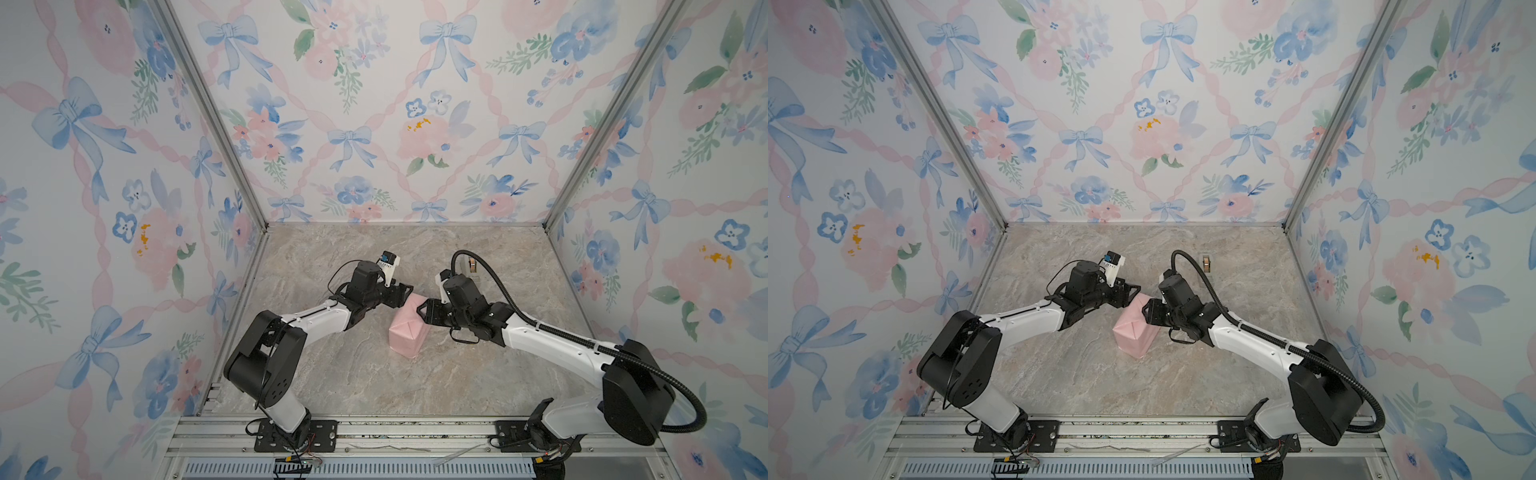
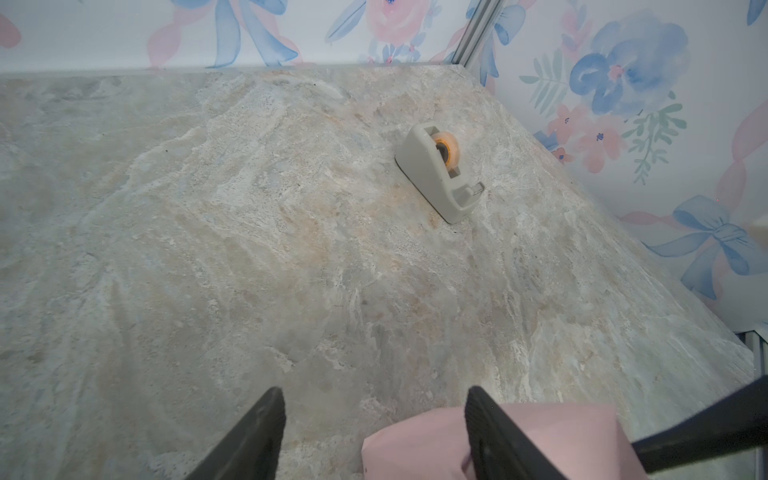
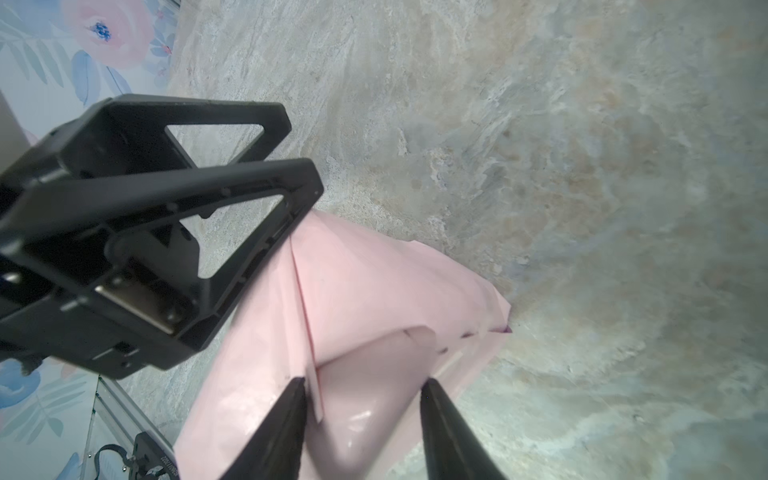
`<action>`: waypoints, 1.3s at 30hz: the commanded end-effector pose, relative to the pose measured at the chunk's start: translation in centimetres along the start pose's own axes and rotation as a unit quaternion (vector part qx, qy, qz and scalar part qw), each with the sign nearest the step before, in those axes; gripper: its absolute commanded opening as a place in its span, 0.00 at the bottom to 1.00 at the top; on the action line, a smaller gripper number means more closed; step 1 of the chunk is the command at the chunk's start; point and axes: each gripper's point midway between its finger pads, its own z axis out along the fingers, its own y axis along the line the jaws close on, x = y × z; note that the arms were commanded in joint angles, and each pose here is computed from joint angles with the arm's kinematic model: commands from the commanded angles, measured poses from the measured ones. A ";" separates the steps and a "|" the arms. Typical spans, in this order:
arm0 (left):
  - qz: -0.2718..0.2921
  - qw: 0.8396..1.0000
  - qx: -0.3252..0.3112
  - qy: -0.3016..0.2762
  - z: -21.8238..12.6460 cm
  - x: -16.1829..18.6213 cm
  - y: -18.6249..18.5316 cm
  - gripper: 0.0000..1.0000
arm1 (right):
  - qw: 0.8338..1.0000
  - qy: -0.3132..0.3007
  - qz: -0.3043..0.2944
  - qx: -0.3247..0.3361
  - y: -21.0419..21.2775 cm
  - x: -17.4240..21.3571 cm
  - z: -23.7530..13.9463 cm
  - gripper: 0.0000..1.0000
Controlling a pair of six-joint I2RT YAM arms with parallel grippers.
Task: Wrap the gift box in paper
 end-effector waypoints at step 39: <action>-0.066 0.995 -0.007 0.074 -6.4 10.5 -2.2 0.69 | 0.997 0.048 0.059 -0.023 1.3 0.9 -1.5 0.73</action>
